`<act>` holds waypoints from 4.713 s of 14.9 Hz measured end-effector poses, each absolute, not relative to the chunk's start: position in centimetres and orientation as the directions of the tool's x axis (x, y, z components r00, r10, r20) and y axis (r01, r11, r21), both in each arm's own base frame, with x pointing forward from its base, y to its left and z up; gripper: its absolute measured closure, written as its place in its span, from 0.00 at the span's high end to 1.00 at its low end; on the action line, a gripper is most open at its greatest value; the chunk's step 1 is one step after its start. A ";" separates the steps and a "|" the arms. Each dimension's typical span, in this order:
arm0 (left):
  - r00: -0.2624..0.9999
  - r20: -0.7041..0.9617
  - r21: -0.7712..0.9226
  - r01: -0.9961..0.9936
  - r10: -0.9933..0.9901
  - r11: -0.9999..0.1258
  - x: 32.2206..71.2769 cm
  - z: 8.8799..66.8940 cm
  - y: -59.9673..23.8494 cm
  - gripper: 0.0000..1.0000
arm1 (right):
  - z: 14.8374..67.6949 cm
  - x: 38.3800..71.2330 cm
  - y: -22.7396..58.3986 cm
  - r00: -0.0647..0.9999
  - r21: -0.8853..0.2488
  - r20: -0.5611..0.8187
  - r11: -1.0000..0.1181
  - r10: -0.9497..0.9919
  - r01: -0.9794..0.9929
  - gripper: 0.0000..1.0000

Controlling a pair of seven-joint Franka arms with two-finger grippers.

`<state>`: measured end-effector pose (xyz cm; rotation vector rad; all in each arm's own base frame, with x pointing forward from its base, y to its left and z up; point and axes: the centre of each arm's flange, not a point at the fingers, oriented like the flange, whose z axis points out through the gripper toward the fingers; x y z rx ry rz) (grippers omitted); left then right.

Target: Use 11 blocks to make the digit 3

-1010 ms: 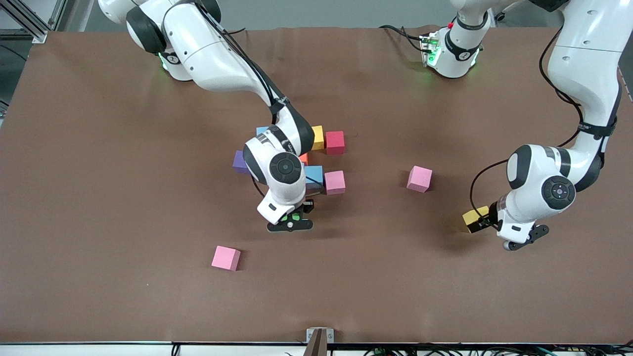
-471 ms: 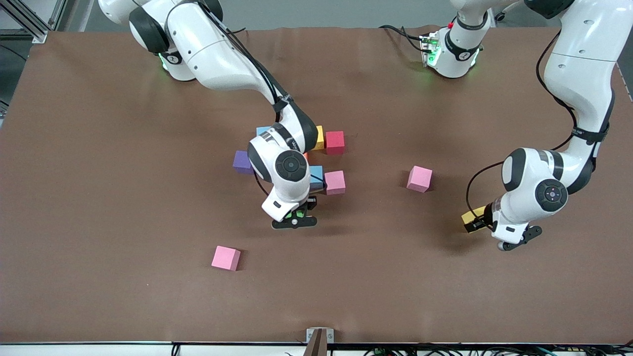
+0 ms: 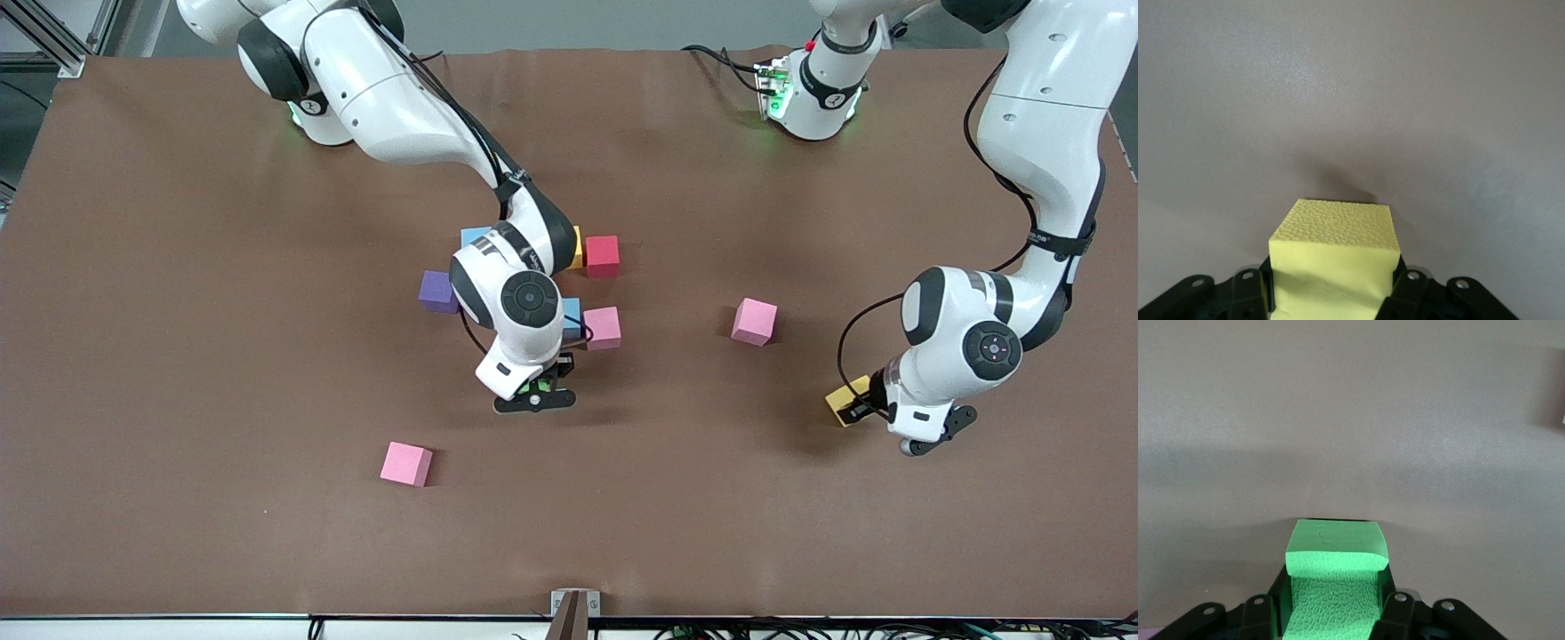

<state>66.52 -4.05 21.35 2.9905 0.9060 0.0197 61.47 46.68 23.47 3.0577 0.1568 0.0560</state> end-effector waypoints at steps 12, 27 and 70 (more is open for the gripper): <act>0.234 -0.007 0.123 0.965 0.972 -0.232 68.6 25.8 -13.8 0.59 | 23.2 61.3 46.6 0.993 0.093 0.012 -0.989 0.115 0.114 0.53; -0.050 -0.046 0.096 0.994 0.998 0.055 68.0 24.0 -18.1 0.59 | 22.6 61.0 46.9 0.993 0.090 0.004 -0.989 0.120 0.120 0.53; -0.054 -0.184 0.092 0.993 0.981 0.072 59.4 19.7 -48.3 0.59 | 35.6 68.1 27.2 0.966 0.261 -0.108 -0.944 -0.235 -0.201 1.00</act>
